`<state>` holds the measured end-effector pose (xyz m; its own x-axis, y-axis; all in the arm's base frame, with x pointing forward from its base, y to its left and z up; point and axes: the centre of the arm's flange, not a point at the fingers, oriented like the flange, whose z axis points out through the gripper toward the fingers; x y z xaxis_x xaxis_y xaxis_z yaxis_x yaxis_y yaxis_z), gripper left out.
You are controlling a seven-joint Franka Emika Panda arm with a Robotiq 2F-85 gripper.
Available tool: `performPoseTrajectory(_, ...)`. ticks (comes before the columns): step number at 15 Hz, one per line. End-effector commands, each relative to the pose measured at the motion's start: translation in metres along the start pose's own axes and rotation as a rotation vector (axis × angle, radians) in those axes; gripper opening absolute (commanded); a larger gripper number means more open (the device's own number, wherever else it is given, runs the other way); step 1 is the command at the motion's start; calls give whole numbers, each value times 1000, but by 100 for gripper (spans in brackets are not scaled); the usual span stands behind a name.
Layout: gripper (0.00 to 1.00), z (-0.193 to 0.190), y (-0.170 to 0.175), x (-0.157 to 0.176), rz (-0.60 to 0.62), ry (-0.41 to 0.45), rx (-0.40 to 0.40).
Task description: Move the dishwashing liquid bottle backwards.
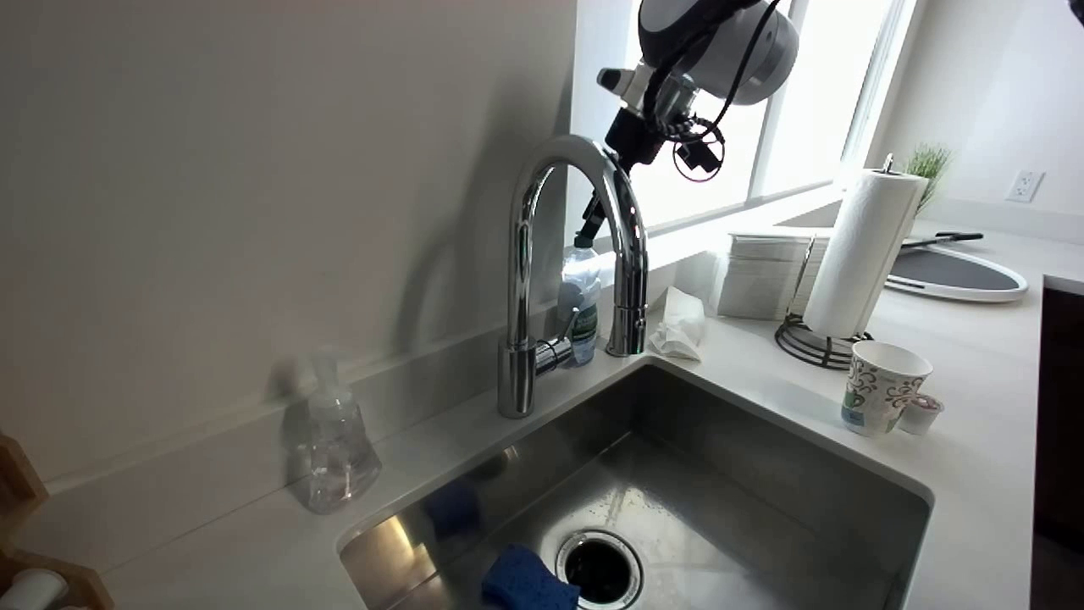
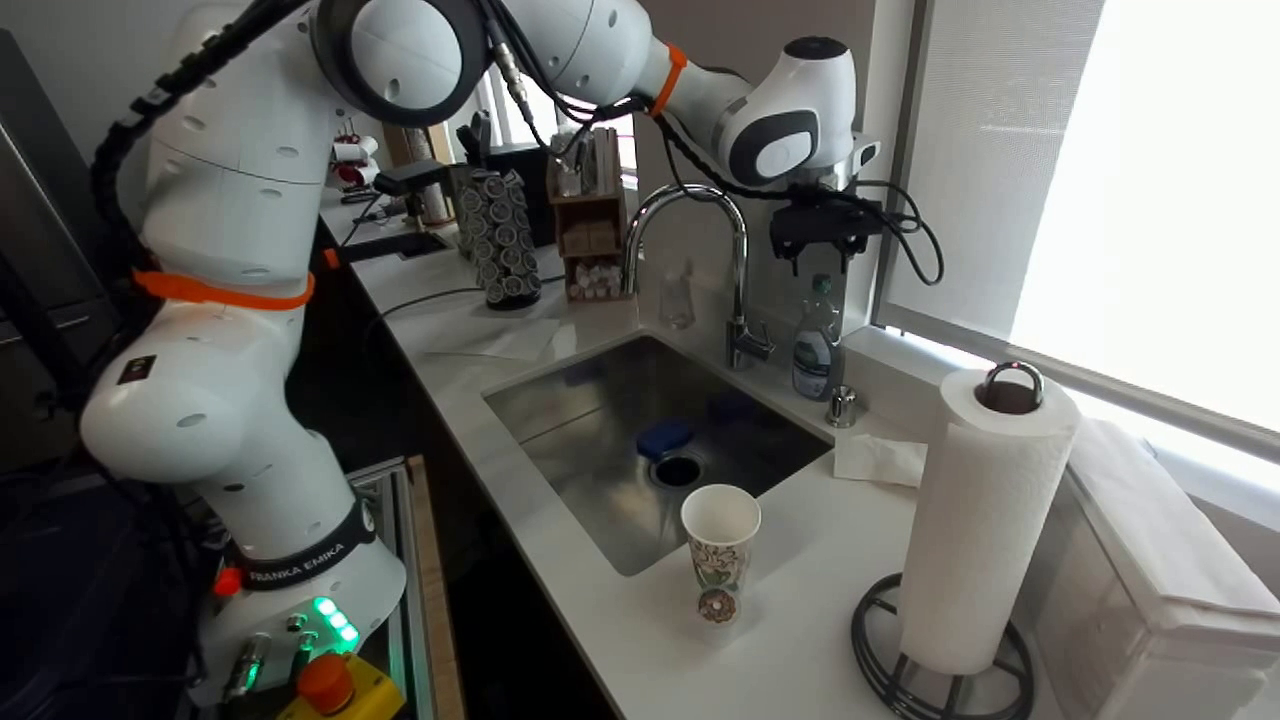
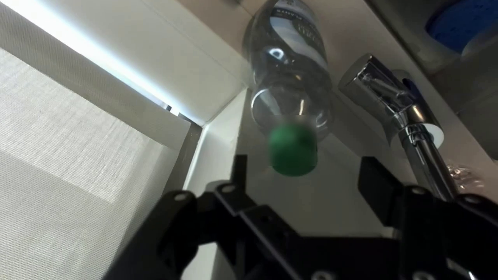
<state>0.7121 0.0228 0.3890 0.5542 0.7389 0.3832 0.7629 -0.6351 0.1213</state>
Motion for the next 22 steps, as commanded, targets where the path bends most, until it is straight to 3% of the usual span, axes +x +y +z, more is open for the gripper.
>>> performPoseTrajectory(1, 100, -18, -21, 10, 84, -51, 39)
performPoseTrajectory(6, 100, -52, -80, -4, 306, -196, 72)
performPoseTrajectory(13, 100, -128, -150, -55, 623, -335, -67)
performPoseTrajectory(19, 100, -178, -202, -99, 948, -430, -71)
performPoseTrajectory(20, 100, -186, -203, -102, 928, -399, -97)
performPoseTrajectory(21, 100, -170, -181, -86, 883, -413, -78)
performPoseTrajectory(22, 100, -178, -186, -89, 895, -403, -87)
